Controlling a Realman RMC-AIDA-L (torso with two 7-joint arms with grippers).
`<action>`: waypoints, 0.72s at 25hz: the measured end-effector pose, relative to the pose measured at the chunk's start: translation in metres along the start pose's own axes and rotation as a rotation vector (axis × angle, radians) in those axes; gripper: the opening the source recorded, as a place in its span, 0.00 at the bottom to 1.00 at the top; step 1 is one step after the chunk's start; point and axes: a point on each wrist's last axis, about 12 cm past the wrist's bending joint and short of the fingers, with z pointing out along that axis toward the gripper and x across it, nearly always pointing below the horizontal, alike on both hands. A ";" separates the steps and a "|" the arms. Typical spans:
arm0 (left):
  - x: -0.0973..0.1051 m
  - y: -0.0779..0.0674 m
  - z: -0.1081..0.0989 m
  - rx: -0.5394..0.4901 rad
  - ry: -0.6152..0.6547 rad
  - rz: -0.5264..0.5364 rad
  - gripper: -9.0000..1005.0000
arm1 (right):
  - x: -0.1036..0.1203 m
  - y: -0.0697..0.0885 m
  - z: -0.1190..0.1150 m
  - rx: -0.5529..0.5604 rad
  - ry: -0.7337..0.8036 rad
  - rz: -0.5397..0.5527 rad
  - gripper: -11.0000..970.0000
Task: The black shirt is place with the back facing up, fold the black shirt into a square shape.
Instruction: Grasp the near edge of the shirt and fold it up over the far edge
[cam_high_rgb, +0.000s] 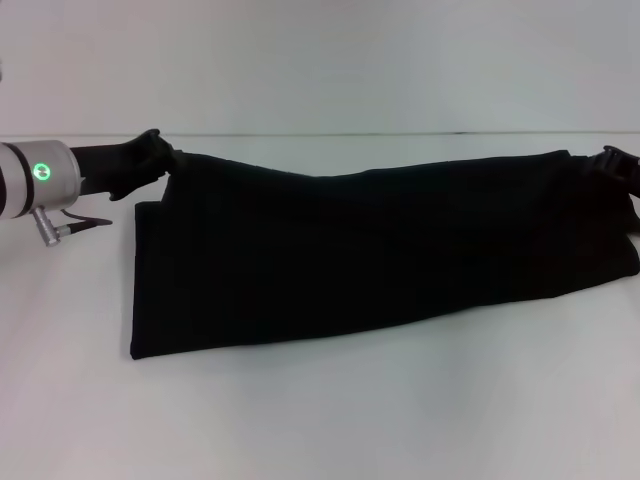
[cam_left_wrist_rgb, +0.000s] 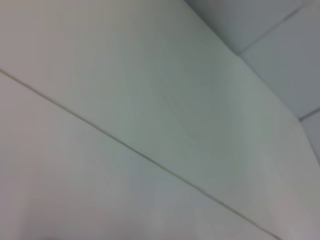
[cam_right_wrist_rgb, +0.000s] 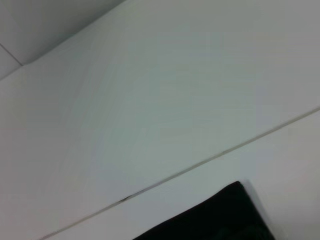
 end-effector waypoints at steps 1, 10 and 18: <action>0.000 0.000 0.000 0.000 0.000 0.000 0.03 | 0.000 0.000 0.000 0.002 -0.003 0.002 0.13; -0.001 0.020 -0.010 -0.061 -0.019 -0.044 0.03 | -0.011 0.007 -0.001 -0.023 -0.011 0.016 0.13; -0.003 0.020 -0.009 -0.082 -0.022 -0.025 0.04 | -0.023 0.019 0.001 -0.041 -0.029 -0.014 0.13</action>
